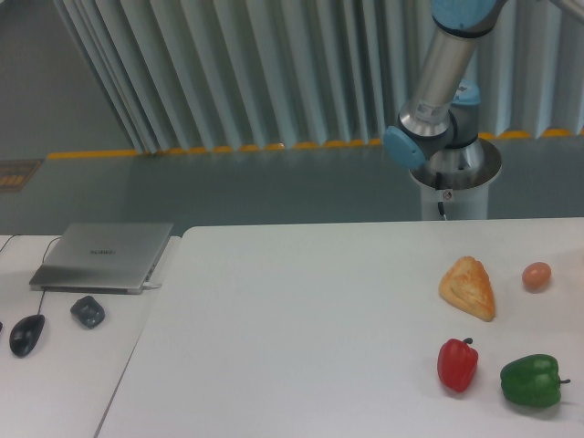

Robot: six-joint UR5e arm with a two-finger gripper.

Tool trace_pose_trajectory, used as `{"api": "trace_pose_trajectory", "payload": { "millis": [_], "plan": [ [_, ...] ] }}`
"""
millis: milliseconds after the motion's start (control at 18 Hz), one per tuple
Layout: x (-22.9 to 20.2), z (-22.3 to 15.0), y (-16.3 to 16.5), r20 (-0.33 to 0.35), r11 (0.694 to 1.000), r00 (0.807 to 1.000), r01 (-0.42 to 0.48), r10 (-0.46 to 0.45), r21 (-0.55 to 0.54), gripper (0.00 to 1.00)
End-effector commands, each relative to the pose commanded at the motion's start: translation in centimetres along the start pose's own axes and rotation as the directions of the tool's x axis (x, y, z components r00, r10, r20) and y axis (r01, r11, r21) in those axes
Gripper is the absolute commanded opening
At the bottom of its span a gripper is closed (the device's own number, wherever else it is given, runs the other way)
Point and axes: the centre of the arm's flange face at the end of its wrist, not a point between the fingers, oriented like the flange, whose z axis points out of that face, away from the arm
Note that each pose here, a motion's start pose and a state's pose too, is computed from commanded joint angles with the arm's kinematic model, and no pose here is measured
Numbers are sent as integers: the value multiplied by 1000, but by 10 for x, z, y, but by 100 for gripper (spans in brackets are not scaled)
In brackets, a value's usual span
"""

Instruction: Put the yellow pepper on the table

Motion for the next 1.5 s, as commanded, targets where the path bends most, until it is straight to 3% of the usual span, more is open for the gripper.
{"api": "trace_pose_trajectory", "payload": {
  "millis": [722, 889, 944, 1000, 1278, 1500],
  "plan": [
    [-2, 20, -1, -8, 1000, 1000, -15, 15, -4, 100],
    [-1, 22, 0, -12, 1000, 1000, -14, 14, -5, 80],
    [-1, 22, 0, -12, 1000, 1000, -16, 16, -5, 48],
    [-1, 22, 0, -12, 1000, 1000, -18, 17, -5, 43],
    [1, 7, -7, 10, 1000, 1000, -28, 28, 6, 40],
    [23, -37, -43, 59, 995, 994, -91, 89, 32, 40]
  ]
}}
